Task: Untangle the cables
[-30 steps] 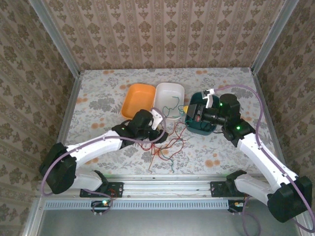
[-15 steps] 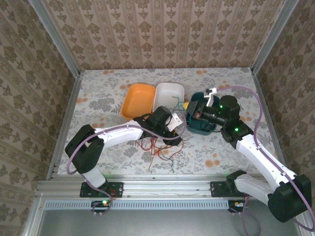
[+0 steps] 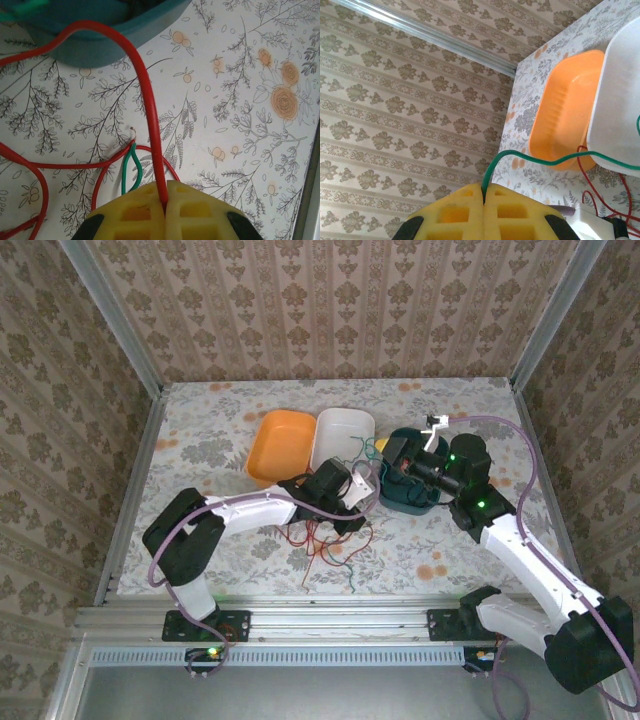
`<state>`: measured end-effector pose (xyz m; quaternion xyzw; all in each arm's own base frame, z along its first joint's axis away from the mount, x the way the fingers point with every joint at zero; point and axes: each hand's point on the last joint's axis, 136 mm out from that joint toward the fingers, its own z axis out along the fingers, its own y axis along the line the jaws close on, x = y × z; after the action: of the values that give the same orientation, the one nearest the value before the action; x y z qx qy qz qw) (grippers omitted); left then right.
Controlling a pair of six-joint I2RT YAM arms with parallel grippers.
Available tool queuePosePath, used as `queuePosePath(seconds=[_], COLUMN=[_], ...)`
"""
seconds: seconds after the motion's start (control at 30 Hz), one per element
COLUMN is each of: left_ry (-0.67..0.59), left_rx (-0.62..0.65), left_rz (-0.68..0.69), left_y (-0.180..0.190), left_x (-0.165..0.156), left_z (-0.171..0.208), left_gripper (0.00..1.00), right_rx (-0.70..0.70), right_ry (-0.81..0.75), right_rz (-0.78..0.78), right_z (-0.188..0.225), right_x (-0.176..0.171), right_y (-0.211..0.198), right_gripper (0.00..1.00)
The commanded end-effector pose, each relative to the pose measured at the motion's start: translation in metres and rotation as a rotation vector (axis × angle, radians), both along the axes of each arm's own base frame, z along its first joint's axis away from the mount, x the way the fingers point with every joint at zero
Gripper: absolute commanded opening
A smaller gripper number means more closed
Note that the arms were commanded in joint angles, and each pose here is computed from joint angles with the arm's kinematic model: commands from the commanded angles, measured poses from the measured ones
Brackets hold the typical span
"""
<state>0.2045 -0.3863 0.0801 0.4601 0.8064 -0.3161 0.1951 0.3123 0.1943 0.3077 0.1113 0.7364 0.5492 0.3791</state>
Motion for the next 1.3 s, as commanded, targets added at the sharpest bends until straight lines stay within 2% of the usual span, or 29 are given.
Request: queuePosePath(seconds=[0.0,0.2,0.4,0.57,0.73,0.8,0.97,1.13,1.27], left_ry=[0.02,0.043,0.06,0.061,0.069,0.072,0.076,0.08,0.085], left_rx=[-0.013,-0.012,-0.104,-0.173,-0.212,-0.206,-0.187,-0.174,-0.166], left_rz=[0.003,0.06,0.204,0.329,0.389,0.395,0.41,0.427,0.427], left_y=[0.008,0.027,0.053,0.073,0.084,0.086,0.092,0.099,0.101], left_x=[-0.006,-0.011,0.004,0.025,0.036,0.036,0.035,0.034,0.034], left_z=[0.001,-0.004,0.005,0.015,0.019,0.017,0.011,0.008,0.006], left_gripper=[0.0,0.0,0.0,0.08,0.08,0.08,0.05,0.04,0.03], right_rx=[0.06,0.039,-0.047,-0.116,-0.15,-0.195,-0.406,-0.695,-0.742], right_ry=[-0.051,-0.085,-0.158,-0.135,-0.127,-0.122,-0.061,-0.015,0.065], right_rz=[-0.053,-0.002,0.077,0.106,0.214,0.271,0.385,0.397,0.408], right_z=[0.024,0.027,0.042,0.027,0.008,-0.005,-0.069,-0.14,-0.18], right_x=[0.004,0.008,0.022,0.063,0.11,0.126,0.149,0.143,0.133], right_y=[-0.005,0.005,0.021,0.037,0.067,0.079,0.094,0.081,0.071], right_gripper=[0.02,0.02,0.02,0.02,0.02,0.02,0.02,0.0,0.0])
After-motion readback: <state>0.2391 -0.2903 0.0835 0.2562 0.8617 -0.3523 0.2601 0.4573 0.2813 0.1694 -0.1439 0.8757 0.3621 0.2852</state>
